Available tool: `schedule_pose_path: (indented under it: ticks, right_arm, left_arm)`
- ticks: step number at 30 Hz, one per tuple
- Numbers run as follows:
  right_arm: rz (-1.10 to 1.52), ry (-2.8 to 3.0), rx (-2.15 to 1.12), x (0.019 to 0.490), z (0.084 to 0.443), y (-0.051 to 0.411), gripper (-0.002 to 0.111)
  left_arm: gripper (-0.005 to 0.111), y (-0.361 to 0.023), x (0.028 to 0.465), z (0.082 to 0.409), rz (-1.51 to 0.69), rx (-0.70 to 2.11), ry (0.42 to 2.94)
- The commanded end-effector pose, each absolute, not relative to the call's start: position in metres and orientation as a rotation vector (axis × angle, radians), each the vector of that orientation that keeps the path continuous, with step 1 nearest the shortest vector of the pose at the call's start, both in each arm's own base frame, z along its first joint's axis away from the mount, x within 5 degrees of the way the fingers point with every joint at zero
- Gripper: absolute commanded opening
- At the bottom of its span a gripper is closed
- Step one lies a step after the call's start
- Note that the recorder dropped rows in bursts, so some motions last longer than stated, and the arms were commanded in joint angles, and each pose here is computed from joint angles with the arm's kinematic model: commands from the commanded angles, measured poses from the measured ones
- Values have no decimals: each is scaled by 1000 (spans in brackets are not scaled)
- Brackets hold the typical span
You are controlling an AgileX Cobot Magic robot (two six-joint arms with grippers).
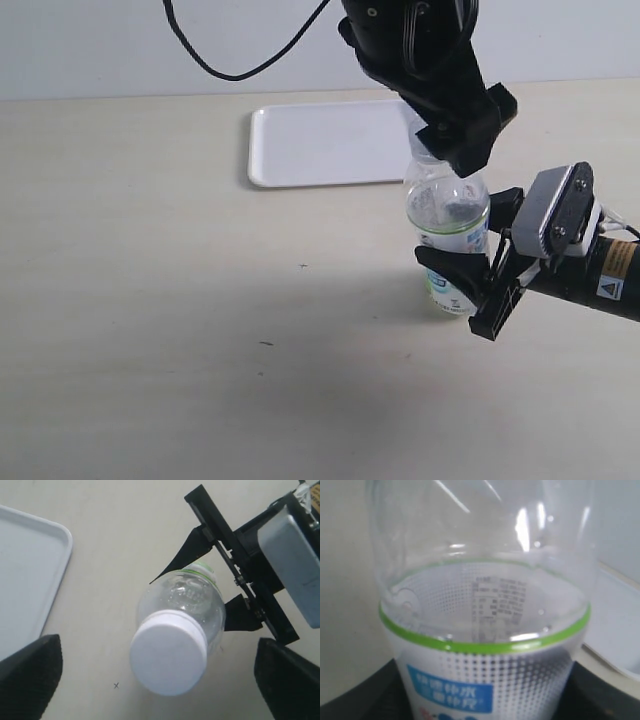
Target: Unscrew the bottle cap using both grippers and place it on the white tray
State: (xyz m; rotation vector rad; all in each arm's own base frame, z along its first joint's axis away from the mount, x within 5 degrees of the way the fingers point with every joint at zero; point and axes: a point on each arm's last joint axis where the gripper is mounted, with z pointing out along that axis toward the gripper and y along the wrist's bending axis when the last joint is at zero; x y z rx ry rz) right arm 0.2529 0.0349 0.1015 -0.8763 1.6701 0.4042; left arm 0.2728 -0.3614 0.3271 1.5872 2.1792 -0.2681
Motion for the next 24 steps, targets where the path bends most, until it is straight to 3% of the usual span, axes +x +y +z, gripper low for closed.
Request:
schedule_pose_path:
  ticks: [1, 4, 6, 13, 24]
  right_arm:
    - [387, 1626, -889, 254, 105, 35, 0]
    - [386, 1627, -887, 254, 105, 35, 0]
    - [387, 1628, -885, 254, 105, 35, 0]
    - [387, 1628, -885, 254, 105, 35, 0]
    - [389, 1629, -883, 254, 105, 35, 0]
  left_arm:
    - [104, -361, 273, 330, -299, 1578, 2174]
    - [102, -361, 273, 330, -303, 1566, 2184]
    - [95, -361, 273, 330, -303, 1566, 2184]
    - [58, -361, 273, 330, -309, 1543, 2202]
    - [64, -361, 272, 322, -314, 1508, 2264]
